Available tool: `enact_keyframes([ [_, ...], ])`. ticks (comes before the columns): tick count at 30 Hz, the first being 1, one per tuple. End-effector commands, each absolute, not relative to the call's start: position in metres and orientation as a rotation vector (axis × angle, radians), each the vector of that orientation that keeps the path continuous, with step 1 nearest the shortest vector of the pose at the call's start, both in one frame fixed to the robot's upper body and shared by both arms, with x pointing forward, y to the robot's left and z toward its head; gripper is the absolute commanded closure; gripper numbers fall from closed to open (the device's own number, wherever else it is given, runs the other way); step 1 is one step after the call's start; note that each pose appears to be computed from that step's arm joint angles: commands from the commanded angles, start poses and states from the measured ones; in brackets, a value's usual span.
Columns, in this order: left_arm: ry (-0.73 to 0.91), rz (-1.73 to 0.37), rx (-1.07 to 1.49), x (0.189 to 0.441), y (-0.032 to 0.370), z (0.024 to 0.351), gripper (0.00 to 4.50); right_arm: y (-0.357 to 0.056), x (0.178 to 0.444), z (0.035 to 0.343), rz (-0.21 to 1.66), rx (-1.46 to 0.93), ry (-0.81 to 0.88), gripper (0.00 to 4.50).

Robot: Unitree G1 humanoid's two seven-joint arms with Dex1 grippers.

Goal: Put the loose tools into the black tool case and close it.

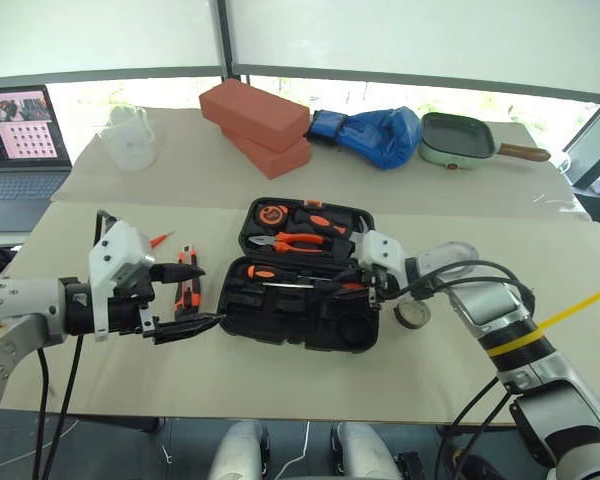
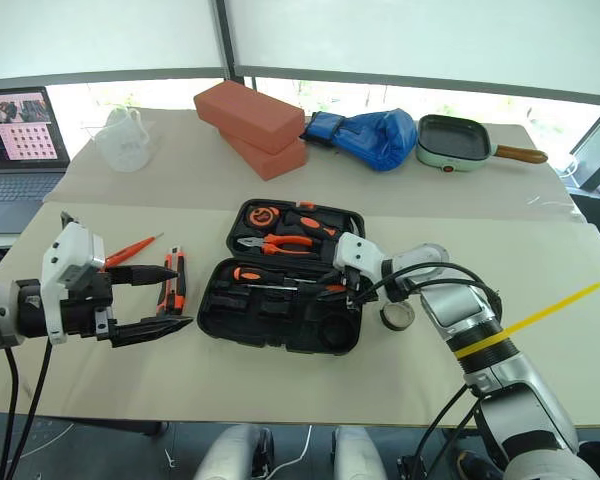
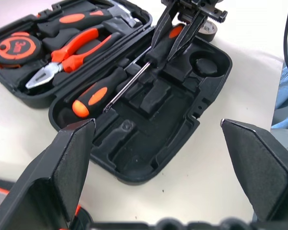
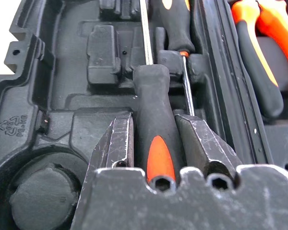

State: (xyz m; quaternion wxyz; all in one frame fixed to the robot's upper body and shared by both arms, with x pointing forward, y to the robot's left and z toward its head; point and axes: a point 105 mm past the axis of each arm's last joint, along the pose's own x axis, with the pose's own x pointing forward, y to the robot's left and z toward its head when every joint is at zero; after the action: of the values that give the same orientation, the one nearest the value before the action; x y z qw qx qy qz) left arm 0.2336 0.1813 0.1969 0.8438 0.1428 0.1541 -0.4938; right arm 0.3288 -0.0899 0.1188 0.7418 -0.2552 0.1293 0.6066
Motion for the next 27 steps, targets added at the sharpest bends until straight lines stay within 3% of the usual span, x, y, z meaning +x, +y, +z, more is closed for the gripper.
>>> enact_keyframes([
  [1,0.293,-1.054,0.329,0.236,0.177,0.204,0.0,-0.093,0.325,0.118,1.332,-0.537,0.293,3.47],
  [2,0.292,-1.056,0.33,0.237,0.177,0.205,0.0,-0.092,0.323,0.118,1.339,-0.531,0.297,3.47],
  [4,0.291,-1.057,0.331,0.238,0.177,0.205,0.0,-0.091,0.319,0.119,1.348,-0.52,0.297,2.47],
  [6,0.29,-1.057,0.331,0.24,0.178,0.205,0.0,-0.089,0.317,0.123,1.352,-0.513,0.286,1.97],
  [11,0.283,-1.058,0.328,0.241,0.177,0.206,0.0,-0.081,0.313,0.15,1.361,-0.436,0.217,0.22],
  [12,0.281,-1.058,0.327,0.242,0.176,0.206,0.0,-0.079,0.314,0.155,1.358,-0.416,0.204,0.03],
  [16,0.275,-1.058,0.326,0.243,0.175,0.205,0.0,-0.074,0.32,0.163,1.324,-0.364,0.179,0.03],
  [19,0.271,-1.058,0.326,0.244,0.174,0.206,0.0,-0.074,0.328,0.161,1.283,-0.34,0.187,0.73],
  [27,0.267,-1.062,0.331,0.245,0.173,0.207,0.0,-0.071,0.329,0.143,1.281,-0.345,0.232,3.52],
])
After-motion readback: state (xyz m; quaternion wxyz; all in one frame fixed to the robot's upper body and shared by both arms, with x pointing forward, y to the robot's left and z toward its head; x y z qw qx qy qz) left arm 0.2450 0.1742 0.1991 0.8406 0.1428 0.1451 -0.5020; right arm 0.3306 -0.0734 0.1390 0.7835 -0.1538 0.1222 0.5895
